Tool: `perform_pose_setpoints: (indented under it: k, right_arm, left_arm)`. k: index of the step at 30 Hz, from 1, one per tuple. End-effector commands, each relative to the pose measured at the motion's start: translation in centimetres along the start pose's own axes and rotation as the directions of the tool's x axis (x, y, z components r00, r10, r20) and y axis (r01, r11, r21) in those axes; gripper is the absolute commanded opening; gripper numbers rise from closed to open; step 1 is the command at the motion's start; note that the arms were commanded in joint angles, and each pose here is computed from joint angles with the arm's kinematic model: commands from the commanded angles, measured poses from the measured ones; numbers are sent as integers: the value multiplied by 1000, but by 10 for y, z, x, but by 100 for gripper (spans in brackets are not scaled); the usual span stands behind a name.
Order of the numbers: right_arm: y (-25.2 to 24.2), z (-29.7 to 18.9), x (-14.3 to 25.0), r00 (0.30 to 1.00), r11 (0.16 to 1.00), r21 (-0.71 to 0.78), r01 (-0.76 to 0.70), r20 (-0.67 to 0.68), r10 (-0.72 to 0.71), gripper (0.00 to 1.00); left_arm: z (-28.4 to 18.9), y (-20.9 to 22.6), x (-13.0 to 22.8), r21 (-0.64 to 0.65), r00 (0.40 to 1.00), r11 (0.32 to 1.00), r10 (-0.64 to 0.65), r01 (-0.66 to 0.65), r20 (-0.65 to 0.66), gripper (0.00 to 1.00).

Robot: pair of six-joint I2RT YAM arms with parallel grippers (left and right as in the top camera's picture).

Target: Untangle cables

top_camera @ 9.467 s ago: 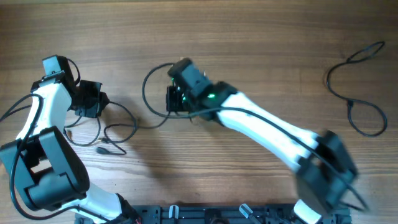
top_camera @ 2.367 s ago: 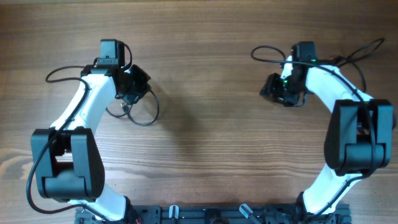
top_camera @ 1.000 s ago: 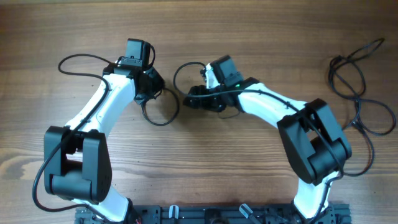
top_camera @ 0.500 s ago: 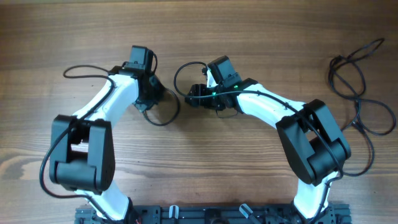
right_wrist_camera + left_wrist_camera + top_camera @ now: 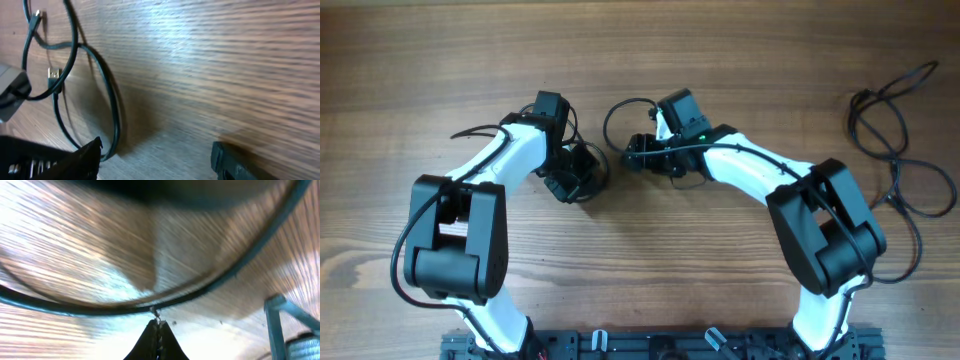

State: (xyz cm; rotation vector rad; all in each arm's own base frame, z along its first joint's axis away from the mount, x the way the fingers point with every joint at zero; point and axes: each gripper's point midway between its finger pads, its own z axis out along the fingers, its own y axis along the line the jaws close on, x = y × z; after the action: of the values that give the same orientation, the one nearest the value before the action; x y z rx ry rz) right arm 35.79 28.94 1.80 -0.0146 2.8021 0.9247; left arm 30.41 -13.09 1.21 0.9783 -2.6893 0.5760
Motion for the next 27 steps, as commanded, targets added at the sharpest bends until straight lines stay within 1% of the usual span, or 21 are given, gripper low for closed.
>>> perform_pose_setpoints:
  k: [1,3,5,7,8,11,14,15,18,21,24,27]
  right_arm:
    - [-12,-2,-3,999,999,-2,-42,-16,42,75]
    - [-13,-3,-3,999,999,1,-46,-17,46,75]
    - [-13,-3,-3,999,999,1,-45,-16,45,75]
    - [-13,-3,-3,999,999,0,-46,-16,46,76]
    - [-13,-3,-3,999,999,0,-45,-15,45,76]
    - [-13,-3,-3,999,999,0,-46,-16,46,76]
    - [-13,-3,-3,999,999,-1,-45,-15,45,76]
    - [-10,-3,-4,999,999,-16,-42,-17,42,76]
    - [5,-3,-2,999,995,-93,-28,-39,24,76]
    - [8,-3,0,999,994,-105,-26,-48,21,77]
    - [8,-1,12,992,992,-82,-94,-89,87,76]
    - [7,4,29,978,985,-50,-163,-137,155,76]
  left_arm:
    - [-38,-31,3,124,995,988,86,-91,51,4]
    - [-57,-43,-2,149,986,980,111,-128,121,5]
    - [-75,-51,-10,152,970,976,125,-158,209,10]
    - [-91,-54,-24,134,939,974,130,-180,320,15]
    - [-97,-53,-36,107,913,978,125,-180,389,18]
    - [-107,-35,-67,-11,837,993,109,-122,536,18]
    - [-113,-8,-91,-141,762,990,112,-28,638,18]
    - [-109,1,-97,-175,750,984,115,2,652,17]
    - [-90,12,-99,-206,777,978,105,33,621,17]
    - [-65,17,-96,-224,830,974,99,32,549,17]
    - [-39,17,-85,-203,892,979,81,13,446,17]
    - [-27,19,-79,-202,918,979,69,12,392,18]
